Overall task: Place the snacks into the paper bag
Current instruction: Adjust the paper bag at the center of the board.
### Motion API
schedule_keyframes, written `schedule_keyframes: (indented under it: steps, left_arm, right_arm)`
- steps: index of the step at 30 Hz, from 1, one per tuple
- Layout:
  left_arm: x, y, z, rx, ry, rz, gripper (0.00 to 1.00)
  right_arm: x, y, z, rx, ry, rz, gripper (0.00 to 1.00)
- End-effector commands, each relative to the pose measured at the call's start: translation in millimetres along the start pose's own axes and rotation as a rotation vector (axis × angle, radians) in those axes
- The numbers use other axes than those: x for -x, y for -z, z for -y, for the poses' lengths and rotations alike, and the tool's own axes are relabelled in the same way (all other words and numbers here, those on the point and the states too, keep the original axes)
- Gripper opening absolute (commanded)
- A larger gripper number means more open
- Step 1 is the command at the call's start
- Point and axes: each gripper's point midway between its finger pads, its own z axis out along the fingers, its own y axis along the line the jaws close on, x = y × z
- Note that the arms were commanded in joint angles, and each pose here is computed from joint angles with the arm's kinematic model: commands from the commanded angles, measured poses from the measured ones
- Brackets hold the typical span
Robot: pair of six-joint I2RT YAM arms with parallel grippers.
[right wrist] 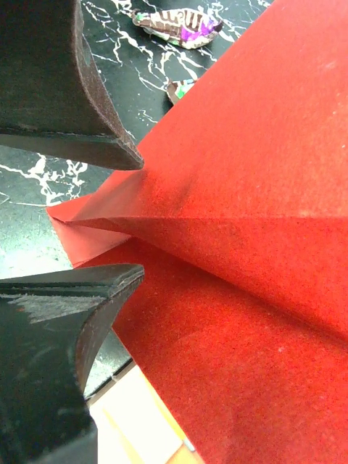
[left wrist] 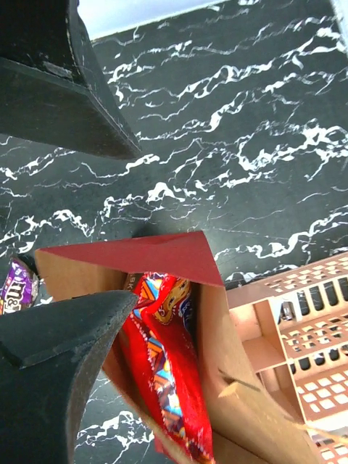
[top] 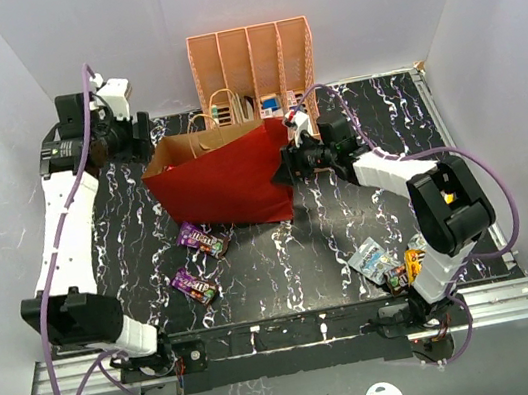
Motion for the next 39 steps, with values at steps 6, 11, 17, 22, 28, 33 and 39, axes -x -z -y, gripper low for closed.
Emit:
schedule_keyframes:
  steps: [6, 11, 17, 22, 28, 33, 39]
  left_arm:
    - [-22.1, -31.1, 25.7, -0.172, 0.129, -0.109, 0.58]
    - [-28.3, -39.0, 35.5, -0.225, 0.170, -0.137, 0.43]
    - [-33.1, -36.7, 41.5, -0.246, 0.212, -0.161, 0.08]
    - [-30.7, -27.6, 50.2, -0.283, 0.247, -0.171, 0.00]
    - [-21.3, -14.9, 54.3, -0.288, 0.283, -0.146, 0.00]
    - [-14.0, -5.5, 58.7, -0.314, 0.330, -0.121, 0.00]
    - [3.4, 10.3, 52.7, -0.365, 0.427, -0.071, 0.00]
  right_arm:
    - [33.3, 11.3, -11.3, 0.017, 0.089, 0.096, 0.56]
    - [33.4, 13.4, -16.7, 0.040, 0.100, 0.100, 0.56]
    - [35.3, 15.0, -30.4, 0.116, 0.120, 0.104, 0.52]
    - [42.0, 10.2, -26.7, 0.116, 0.114, 0.106, 0.43]
    - [45.5, 11.1, -30.5, 0.133, 0.120, 0.108, 0.24]
    - [45.9, 19.5, -40.8, 0.162, 0.152, 0.119, 0.08]
    - [46.8, 34.3, -51.3, 0.191, 0.173, 0.140, 0.08]
